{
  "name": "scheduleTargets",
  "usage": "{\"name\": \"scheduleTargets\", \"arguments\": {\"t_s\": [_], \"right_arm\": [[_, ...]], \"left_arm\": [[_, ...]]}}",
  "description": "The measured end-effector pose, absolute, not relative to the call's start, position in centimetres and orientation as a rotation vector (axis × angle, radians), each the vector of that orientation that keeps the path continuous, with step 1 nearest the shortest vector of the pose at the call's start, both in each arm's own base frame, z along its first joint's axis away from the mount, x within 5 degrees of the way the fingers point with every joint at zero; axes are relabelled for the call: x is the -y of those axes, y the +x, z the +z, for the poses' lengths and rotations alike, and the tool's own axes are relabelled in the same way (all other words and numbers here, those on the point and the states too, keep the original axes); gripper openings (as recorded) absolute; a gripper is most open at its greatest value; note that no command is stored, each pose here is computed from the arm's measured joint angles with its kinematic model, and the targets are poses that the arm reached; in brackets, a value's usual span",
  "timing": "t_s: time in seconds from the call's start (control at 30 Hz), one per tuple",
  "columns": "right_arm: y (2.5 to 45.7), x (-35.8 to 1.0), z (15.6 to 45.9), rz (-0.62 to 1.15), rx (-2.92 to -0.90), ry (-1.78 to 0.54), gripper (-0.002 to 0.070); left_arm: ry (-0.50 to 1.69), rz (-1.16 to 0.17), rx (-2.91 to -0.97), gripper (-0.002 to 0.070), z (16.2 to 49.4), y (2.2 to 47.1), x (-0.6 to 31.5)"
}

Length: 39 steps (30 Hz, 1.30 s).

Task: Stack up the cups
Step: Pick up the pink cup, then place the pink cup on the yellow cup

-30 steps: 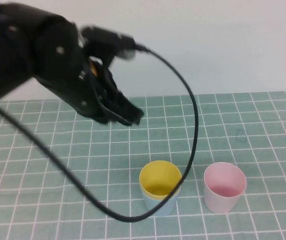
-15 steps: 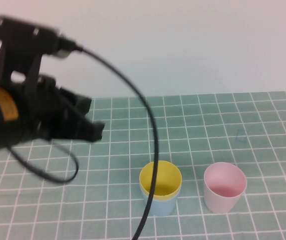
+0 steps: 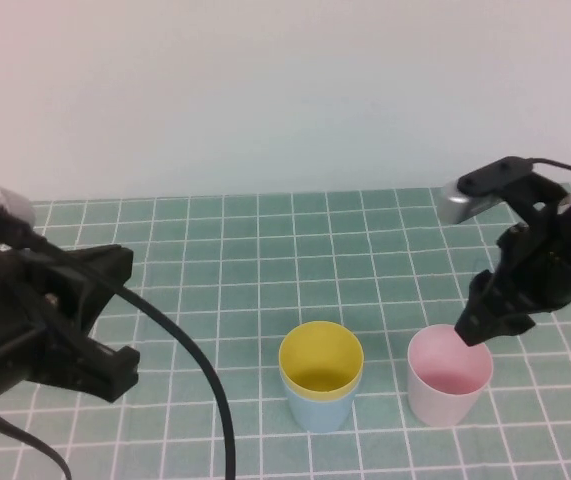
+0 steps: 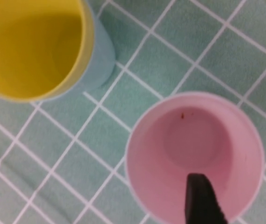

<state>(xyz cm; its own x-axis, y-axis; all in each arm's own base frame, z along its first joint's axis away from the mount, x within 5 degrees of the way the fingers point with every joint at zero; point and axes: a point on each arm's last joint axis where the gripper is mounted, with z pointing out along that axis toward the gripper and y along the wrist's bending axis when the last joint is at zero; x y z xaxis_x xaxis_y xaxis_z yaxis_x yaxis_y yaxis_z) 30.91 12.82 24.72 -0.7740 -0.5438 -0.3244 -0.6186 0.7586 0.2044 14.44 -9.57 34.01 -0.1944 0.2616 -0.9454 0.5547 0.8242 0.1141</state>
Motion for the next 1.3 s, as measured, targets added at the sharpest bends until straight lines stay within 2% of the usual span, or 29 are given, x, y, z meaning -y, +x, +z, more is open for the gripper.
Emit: {"name": "scheduleTargets", "arguments": {"t_s": [0.23, 0.43, 0.57, 0.67, 0.73, 0.87, 1.07, 1.2, 1.3], "right_arm": [[33.0, -13.4, 21.8, 0.437, -2.783, -0.919, 0.0337], [33.6, -13.6, 19.2, 0.438, -2.854, -0.933, 0.0323], [33.7, -13.6, 18.6, 0.441, -2.875, -0.939, 0.0209], [33.7, -13.6, 18.9, 0.438, -2.886, -0.962, 0.0070], [33.9, -13.6, 19.5, 0.430, -2.893, -0.990, 0.0034], [34.5, -13.8, 22.0, 0.429, -2.905, -1.030, 0.0027], [36.1, -15.5, 27.9, 0.352, -2.800, -0.944, 0.0027], [35.0, -18.8, 31.3, 0.344, -2.668, -1.032, 0.0027], [33.6, -21.5, 32.4, 0.316, -2.592, -1.141, 0.0027]], "left_arm": [[0.650, -0.283, -1.825, -0.0001, 32.3, 14.3, 9.4], [0.735, -0.201, -1.795, -0.0001, 30.9, 14.3, 9.3], [0.771, -0.166, -1.779, -0.0001, 30.5, 14.3, 9.3], [0.769, -0.173, -1.756, -0.0001, 30.7, 14.3, 9.3], [0.767, -0.177, -1.750, -0.0001, 30.7, 14.3, 9.4], [0.769, -0.176, -1.749, -0.0001, 30.7, 14.3, 9.4], [0.744, -0.198, -1.724, -0.0001, 31.0, 14.4, 9.4], [0.705, -0.195, -1.741, -0.0001, 31.0, 14.6, 9.0], [0.628, -0.196, -1.769, -0.0001, 31.0, 15.0, 8.4]]}}
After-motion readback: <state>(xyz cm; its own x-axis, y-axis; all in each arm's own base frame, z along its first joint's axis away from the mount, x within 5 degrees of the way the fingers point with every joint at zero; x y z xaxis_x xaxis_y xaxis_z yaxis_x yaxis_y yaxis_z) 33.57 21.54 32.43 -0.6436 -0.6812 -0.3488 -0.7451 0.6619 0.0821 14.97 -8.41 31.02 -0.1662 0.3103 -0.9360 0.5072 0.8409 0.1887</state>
